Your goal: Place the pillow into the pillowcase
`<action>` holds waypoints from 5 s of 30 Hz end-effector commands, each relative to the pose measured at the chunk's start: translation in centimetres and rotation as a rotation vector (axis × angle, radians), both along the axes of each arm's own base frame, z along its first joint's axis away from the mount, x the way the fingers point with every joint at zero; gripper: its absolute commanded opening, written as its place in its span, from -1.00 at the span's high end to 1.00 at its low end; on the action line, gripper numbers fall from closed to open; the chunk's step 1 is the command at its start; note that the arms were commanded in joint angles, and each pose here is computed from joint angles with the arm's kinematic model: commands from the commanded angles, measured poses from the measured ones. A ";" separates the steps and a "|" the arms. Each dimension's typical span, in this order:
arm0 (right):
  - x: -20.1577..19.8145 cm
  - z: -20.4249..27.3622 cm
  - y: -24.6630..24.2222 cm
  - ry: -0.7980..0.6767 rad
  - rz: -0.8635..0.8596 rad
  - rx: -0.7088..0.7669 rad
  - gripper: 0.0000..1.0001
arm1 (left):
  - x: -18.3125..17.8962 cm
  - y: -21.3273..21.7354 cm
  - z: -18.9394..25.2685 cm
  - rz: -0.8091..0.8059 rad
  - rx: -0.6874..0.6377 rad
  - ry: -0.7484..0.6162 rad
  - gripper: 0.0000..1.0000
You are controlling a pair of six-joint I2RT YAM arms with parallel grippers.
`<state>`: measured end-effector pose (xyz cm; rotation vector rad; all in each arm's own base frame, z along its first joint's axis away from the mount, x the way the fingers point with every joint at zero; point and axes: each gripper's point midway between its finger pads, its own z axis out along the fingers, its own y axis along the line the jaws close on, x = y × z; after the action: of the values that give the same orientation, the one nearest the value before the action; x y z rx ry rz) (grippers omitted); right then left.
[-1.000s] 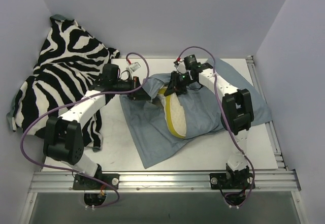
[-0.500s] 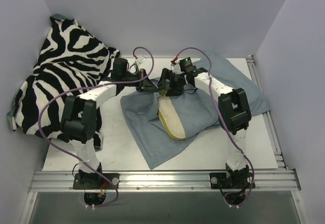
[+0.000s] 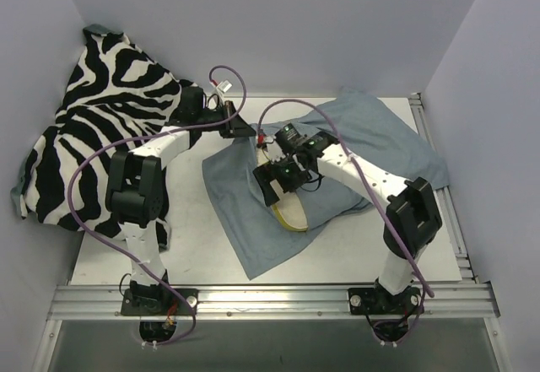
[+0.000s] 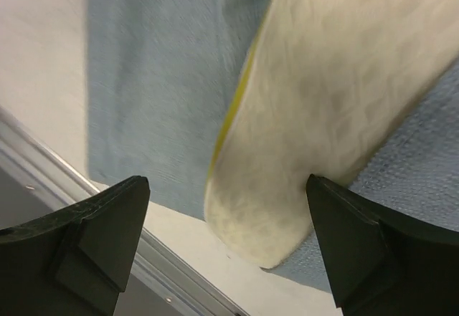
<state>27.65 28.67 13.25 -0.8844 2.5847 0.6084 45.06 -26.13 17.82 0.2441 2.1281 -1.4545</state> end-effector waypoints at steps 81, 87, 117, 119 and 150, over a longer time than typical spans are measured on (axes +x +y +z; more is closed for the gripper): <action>14.0 -8.2 -0.5 0.391 -0.764 0.514 1.00 | -16.4 1.1 -3.6 -0.443 0.354 -0.029 1.00; 13.8 -13.9 -0.2 0.351 -0.906 0.320 1.00 | -18.8 0.0 2.8 -0.592 0.123 -0.070 1.00; 2.1 -2.4 -4.9 0.068 -0.309 -0.064 -0.05 | -7.7 4.8 6.1 -0.024 0.362 -0.262 -0.51; 2.5 -2.5 -6.6 0.019 -0.301 -0.151 -0.01 | -8.9 5.3 5.1 -0.010 0.368 -0.250 -0.51; -3.2 6.9 -8.6 -0.077 -0.081 0.155 1.00 | -14.3 -3.9 3.9 -0.244 0.180 -0.457 -0.35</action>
<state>27.14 18.89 23.72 -0.6497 2.3167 0.5593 31.24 -24.58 18.44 0.7253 2.1201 -1.0148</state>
